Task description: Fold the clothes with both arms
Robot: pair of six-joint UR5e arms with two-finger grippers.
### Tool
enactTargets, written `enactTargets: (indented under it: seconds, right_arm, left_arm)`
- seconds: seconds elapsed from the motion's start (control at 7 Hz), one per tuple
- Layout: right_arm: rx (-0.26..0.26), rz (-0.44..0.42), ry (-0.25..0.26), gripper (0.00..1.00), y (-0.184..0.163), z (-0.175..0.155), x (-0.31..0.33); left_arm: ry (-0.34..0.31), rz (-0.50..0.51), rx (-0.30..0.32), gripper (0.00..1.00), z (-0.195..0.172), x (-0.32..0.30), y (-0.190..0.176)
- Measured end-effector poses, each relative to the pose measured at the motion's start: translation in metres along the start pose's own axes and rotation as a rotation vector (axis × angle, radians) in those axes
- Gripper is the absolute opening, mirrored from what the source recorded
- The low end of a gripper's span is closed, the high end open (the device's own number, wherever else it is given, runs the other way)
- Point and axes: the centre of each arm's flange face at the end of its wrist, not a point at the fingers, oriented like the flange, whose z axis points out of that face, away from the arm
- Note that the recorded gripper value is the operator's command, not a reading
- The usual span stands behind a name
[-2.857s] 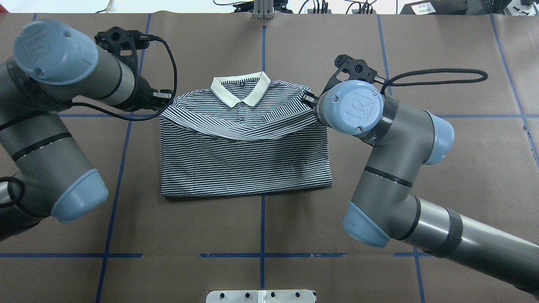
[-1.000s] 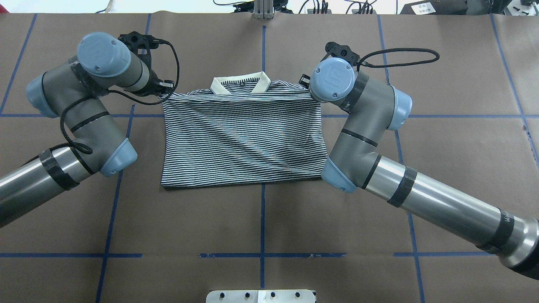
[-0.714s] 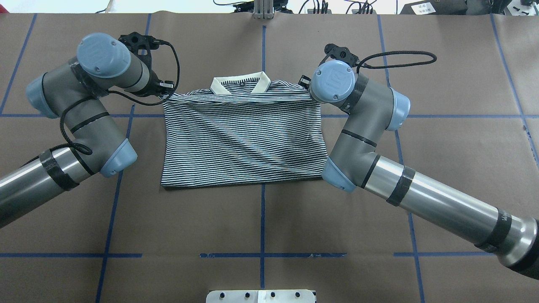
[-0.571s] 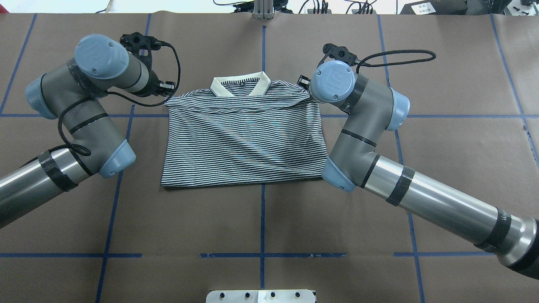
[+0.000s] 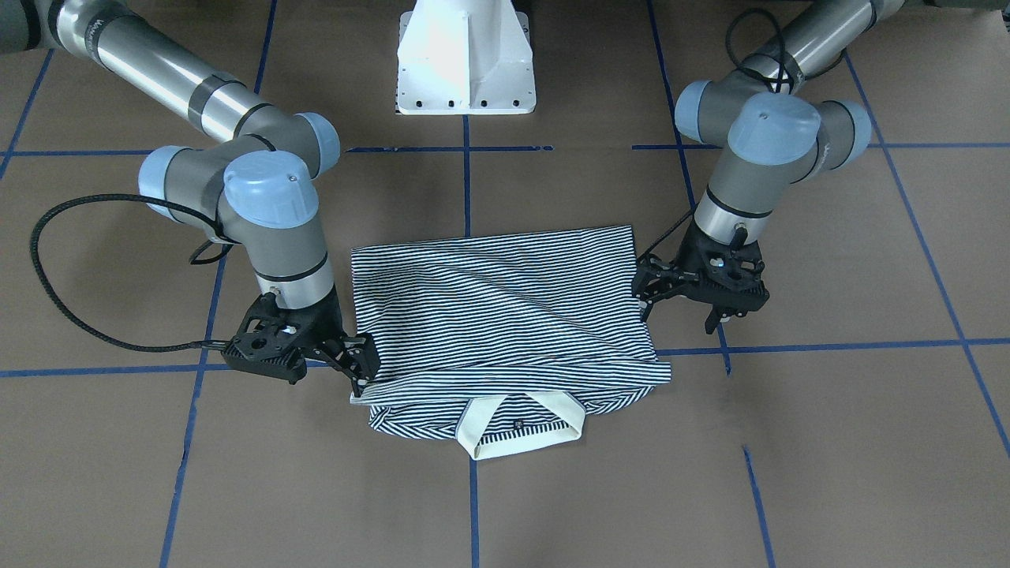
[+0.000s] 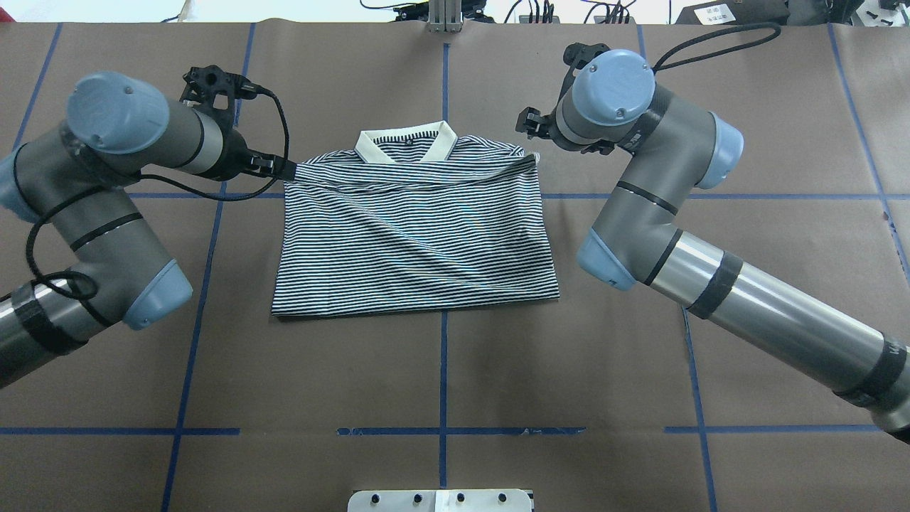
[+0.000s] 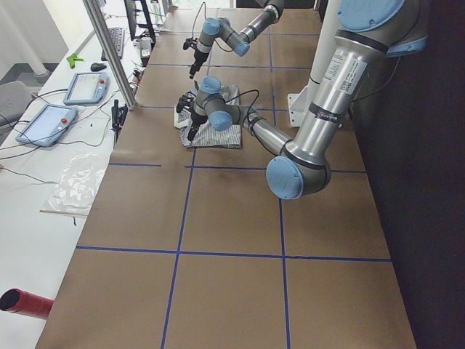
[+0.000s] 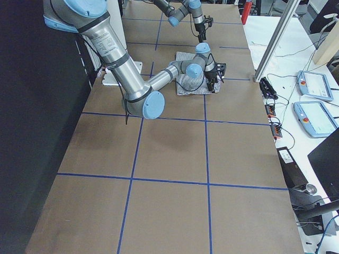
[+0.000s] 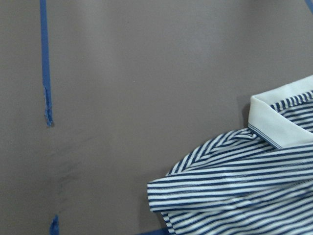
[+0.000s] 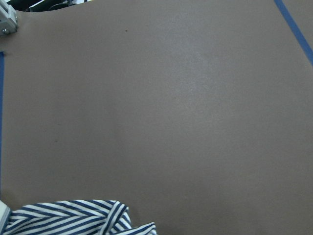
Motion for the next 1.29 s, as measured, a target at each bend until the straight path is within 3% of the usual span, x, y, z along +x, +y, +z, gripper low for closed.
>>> enactTargets:
  seconds: [0.29, 0.43, 0.57, 0.86, 1.29]
  right_arm:
    - [-0.022, -0.051, -0.015, 1.00, -0.007, -0.013, 0.034]
    - [-0.027, -0.063, -0.016, 1.00, -0.011, -0.016, 0.041]
    - [-0.028, -0.077, -0.017, 1.00, -0.014, -0.018, 0.045]
    - [-0.026, -0.088, -0.020, 1.00, -0.017, -0.020, 0.047]
    - [-0.024, -0.089, -0.022, 1.00, -0.017, -0.022, 0.047]
  left_arm:
    - [0.084, -0.067, -0.051, 0.99, -0.021, 0.028, 0.057]
    - [0.099, -0.104, -0.070, 0.76, -0.020, 0.044, 0.081]
    - [0.098, -0.149, -0.082, 0.63, -0.012, 0.052, 0.108]
    - [0.103, -0.253, -0.108, 0.59, 0.003, 0.053, 0.151]
    - [0.088, -0.283, -0.109, 0.59, 0.012, 0.047, 0.165]
